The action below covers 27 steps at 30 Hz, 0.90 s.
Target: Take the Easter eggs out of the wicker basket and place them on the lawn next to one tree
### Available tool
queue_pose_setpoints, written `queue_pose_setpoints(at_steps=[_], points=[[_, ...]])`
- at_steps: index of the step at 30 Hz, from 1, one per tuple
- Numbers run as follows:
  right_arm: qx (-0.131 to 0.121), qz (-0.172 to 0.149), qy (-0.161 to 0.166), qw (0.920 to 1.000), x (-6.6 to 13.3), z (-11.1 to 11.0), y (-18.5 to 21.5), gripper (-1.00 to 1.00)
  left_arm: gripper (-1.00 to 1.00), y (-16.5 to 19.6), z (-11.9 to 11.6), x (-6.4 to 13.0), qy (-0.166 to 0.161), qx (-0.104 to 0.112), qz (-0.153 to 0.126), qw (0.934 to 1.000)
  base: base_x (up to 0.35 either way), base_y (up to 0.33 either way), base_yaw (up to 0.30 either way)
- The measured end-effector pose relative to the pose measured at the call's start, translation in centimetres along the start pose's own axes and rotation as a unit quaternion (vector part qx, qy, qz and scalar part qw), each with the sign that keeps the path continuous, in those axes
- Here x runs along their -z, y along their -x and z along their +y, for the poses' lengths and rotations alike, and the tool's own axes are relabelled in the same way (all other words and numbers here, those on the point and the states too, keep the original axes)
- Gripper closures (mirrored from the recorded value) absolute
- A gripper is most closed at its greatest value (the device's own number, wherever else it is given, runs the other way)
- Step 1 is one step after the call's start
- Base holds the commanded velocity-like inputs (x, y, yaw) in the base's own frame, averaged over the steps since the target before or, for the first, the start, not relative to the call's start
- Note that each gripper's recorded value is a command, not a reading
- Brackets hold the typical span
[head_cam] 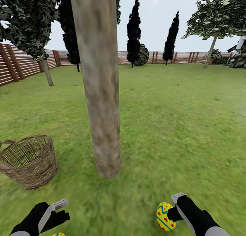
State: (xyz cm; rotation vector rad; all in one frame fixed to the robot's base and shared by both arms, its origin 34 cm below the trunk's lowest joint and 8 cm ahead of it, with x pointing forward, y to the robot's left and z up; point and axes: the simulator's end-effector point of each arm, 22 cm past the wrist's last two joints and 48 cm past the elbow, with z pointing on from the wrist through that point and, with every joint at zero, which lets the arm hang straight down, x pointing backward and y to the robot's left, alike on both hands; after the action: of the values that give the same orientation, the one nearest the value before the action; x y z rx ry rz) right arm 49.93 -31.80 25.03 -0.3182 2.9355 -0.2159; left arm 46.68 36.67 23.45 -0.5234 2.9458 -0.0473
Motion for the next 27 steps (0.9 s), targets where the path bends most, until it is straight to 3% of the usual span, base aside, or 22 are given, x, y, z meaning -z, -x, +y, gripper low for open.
queue_pose_setpoints(at_steps=[27], points=[[-0.006, -0.053, -0.012, 0.9985, 4.4, -1.3, 3.2, -1.0, -1.0, 3.2, -1.3, 4.2, -0.02, 0.0, -0.052, 0.9984, 0.0, 0.0, 0.0]])
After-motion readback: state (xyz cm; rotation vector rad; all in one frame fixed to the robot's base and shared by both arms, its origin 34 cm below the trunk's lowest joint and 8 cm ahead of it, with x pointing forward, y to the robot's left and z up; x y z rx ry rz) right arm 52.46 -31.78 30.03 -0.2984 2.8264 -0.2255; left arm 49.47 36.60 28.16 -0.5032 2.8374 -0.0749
